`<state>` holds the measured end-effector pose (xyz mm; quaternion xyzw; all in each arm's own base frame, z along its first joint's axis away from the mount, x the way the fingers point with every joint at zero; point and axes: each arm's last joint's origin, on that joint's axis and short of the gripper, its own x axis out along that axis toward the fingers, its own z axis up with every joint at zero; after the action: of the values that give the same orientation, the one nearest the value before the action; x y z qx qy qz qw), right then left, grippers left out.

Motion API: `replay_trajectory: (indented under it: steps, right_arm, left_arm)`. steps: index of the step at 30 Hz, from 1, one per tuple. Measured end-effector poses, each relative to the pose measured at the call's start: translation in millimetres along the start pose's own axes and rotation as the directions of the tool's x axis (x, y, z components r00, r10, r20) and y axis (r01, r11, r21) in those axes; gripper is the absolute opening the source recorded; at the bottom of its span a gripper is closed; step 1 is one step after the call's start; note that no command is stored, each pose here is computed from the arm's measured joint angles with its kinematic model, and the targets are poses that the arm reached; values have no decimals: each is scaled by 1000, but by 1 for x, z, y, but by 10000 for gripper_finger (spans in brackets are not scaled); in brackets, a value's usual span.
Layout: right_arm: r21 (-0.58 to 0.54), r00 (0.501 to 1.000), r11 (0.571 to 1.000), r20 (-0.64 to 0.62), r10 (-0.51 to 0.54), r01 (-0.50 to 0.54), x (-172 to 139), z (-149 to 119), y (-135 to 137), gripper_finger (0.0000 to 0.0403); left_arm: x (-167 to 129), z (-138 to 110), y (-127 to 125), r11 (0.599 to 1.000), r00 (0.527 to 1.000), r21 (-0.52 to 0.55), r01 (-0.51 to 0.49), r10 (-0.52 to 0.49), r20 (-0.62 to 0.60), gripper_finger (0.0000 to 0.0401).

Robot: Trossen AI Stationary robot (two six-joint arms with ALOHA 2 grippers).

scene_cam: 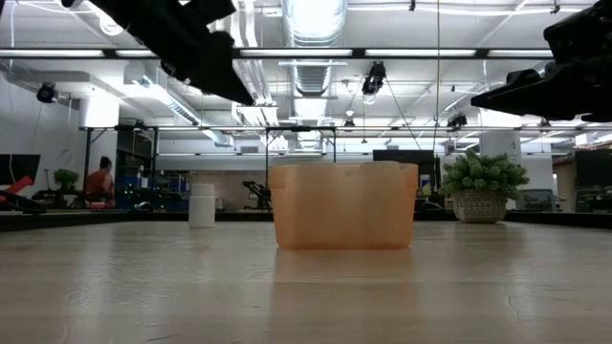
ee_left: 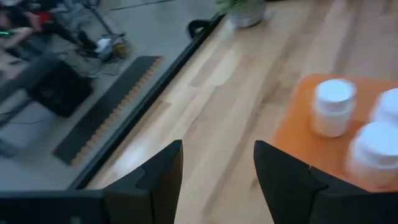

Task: Pick and place pill bottles into a basket
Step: Put the white pill bottle into the orange bin

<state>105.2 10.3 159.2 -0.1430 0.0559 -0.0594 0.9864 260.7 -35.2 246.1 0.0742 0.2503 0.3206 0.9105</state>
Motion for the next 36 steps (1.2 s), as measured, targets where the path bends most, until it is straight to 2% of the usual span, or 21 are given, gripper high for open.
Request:
replay_trajectory:
  steps: [6, 13, 19, 28, 36]
  right_arm:
    - [1, 1000, 1000, -1, 0, 0, 0, 0, 0, 249]
    - [0, 1000, 1000, -1, 0, 0, 0, 0, 0, 253]
    - [1, 1000, 1000, -1, 0, 0, 0, 0, 0, 254]
    - [1, 1000, 1000, 0, 0, 0, 0, 0, 0, 251]
    - [1, 1000, 1000, -1, 0, 0, 0, 0, 0, 254]
  left_arm:
    - [5, -14, 4, 996, 996, 33, -87, 88, -18, 180]
    - [8, -14, 7, 994, 994, 25, -107, 108, -23, 180]
    - [13, -17, 14, 987, 987, -56, -153, 150, -54, 180]
    - [14, -20, 16, 986, 984, -32, -163, 160, -76, 180]
    - [14, -20, 17, 986, 984, -24, -164, 161, -81, 217]
